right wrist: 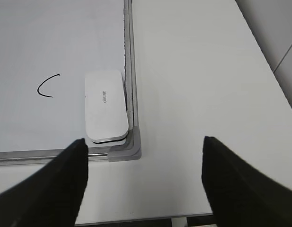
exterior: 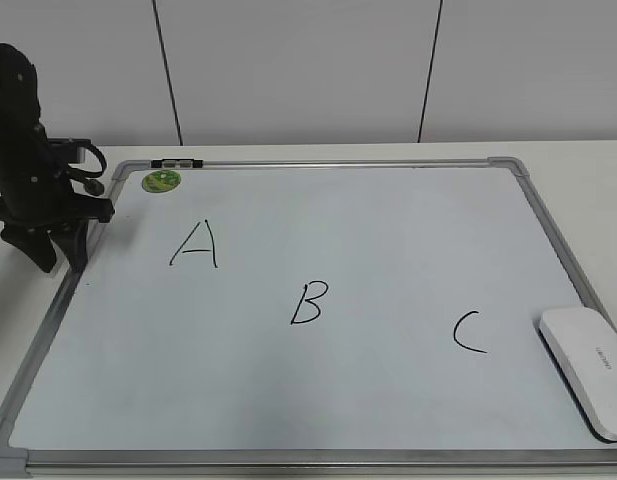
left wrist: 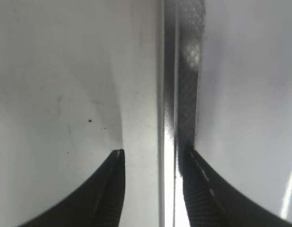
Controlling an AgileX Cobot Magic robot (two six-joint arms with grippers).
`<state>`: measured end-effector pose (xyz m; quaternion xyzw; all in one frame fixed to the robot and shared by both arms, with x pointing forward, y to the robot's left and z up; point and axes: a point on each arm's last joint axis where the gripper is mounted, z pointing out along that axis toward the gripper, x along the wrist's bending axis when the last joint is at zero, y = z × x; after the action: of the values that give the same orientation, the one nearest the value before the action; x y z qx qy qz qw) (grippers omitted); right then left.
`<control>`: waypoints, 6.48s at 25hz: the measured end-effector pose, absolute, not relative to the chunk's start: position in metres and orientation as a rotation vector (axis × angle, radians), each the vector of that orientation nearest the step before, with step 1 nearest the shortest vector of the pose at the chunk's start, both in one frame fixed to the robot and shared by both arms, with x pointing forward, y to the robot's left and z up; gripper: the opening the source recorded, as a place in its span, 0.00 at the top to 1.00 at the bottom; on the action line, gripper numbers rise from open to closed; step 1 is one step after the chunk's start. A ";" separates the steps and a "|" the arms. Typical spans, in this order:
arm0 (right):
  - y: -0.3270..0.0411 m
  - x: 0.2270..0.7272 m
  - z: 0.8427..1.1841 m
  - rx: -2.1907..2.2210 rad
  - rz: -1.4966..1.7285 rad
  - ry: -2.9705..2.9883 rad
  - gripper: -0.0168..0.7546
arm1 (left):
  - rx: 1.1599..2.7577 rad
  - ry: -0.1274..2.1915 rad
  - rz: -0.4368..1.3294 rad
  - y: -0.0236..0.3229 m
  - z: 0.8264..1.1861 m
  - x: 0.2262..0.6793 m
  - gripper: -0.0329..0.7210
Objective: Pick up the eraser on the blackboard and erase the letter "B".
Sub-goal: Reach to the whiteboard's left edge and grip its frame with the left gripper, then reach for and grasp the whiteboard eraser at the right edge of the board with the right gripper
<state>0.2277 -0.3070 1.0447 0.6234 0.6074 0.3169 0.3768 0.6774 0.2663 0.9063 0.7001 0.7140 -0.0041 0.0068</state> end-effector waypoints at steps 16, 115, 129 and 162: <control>-0.307 0.228 1.045 1.594 0.810 1.553 0.26 | 2.188 2.235 -0.019 0.266 0.905 0.677 0.56; -0.289 0.489 0.986 2.140 0.212 2.271 0.17 | 2.160 2.243 -0.033 0.264 0.904 0.680 0.93; -0.289 0.513 0.956 2.167 0.144 2.304 0.11 | 2.160 2.243 -0.033 0.264 0.904 0.680 0.93; -0.288 0.528 0.922 2.148 0.129 2.361 0.23 | 2.151 2.244 -0.043 0.264 0.904 0.680 0.93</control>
<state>0.5282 -0.2876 0.9220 0.6723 0.7387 0.0403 -0.0265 0.6796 0.2636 0.9036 0.6920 0.7216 -0.0137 0.0165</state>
